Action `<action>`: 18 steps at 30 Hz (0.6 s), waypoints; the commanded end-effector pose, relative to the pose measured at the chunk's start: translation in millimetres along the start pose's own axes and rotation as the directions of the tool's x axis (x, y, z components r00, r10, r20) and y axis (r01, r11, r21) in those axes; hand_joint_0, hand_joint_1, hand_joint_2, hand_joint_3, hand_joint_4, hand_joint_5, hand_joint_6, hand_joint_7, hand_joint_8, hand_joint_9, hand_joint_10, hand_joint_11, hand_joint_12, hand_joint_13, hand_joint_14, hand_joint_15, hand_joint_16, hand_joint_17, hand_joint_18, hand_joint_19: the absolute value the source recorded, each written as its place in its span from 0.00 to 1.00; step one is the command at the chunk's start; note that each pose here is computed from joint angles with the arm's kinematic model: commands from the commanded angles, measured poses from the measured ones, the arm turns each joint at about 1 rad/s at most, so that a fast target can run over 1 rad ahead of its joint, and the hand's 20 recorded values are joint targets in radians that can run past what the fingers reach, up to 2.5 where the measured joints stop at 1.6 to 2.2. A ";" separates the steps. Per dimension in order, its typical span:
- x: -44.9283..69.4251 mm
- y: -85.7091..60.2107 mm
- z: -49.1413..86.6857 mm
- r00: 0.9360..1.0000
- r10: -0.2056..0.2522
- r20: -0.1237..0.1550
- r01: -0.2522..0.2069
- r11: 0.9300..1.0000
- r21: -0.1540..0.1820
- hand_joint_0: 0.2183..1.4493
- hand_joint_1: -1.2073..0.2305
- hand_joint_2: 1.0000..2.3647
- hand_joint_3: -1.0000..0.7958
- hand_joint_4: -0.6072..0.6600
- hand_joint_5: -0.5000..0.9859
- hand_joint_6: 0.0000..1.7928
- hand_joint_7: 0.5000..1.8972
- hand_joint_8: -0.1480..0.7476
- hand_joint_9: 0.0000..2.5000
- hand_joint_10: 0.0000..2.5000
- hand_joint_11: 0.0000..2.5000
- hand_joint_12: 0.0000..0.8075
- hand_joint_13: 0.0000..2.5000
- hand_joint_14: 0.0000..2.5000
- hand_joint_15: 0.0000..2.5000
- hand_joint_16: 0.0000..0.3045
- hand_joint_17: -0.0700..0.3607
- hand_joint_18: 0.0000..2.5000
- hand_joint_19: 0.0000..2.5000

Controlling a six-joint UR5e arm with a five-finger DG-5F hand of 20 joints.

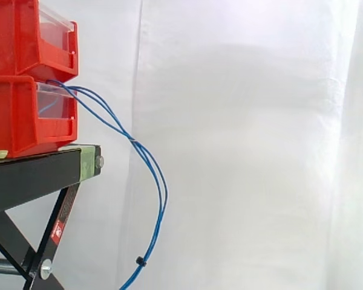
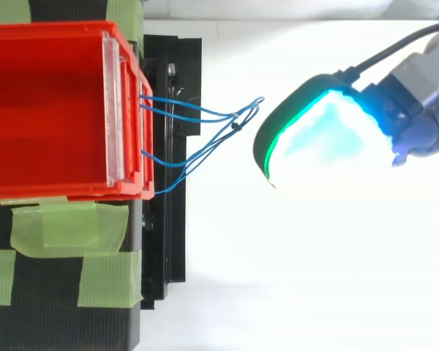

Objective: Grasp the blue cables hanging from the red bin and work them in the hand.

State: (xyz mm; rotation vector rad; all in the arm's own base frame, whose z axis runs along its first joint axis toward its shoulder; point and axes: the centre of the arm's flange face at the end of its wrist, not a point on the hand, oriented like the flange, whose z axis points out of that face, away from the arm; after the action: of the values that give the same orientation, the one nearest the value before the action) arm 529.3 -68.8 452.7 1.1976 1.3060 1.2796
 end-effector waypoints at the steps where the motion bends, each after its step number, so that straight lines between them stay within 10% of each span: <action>1: 1.2 -0.5 0.0 1.000 0.001 -0.001 -0.001 1.000 0.003 0.50 0.45 0.00 0.07 0.65 0.17 0.00 0.11 0.51 0.11 0.00 0.01 0.37 0.05 0.00 0.05 0.13 0.36 0.00 0.01; 18: 4.9 -1.8 -1.9 1.000 -0.001 -0.013 0.001 1.000 0.024 0.50 0.45 0.00 0.07 0.66 0.19 0.00 0.11 0.51 0.11 0.00 0.02 0.38 0.06 0.00 0.05 0.13 0.37 0.00 0.01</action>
State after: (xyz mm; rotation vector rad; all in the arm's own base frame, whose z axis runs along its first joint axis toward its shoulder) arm 527.1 -64.7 450.5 1.2086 1.3333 1.2762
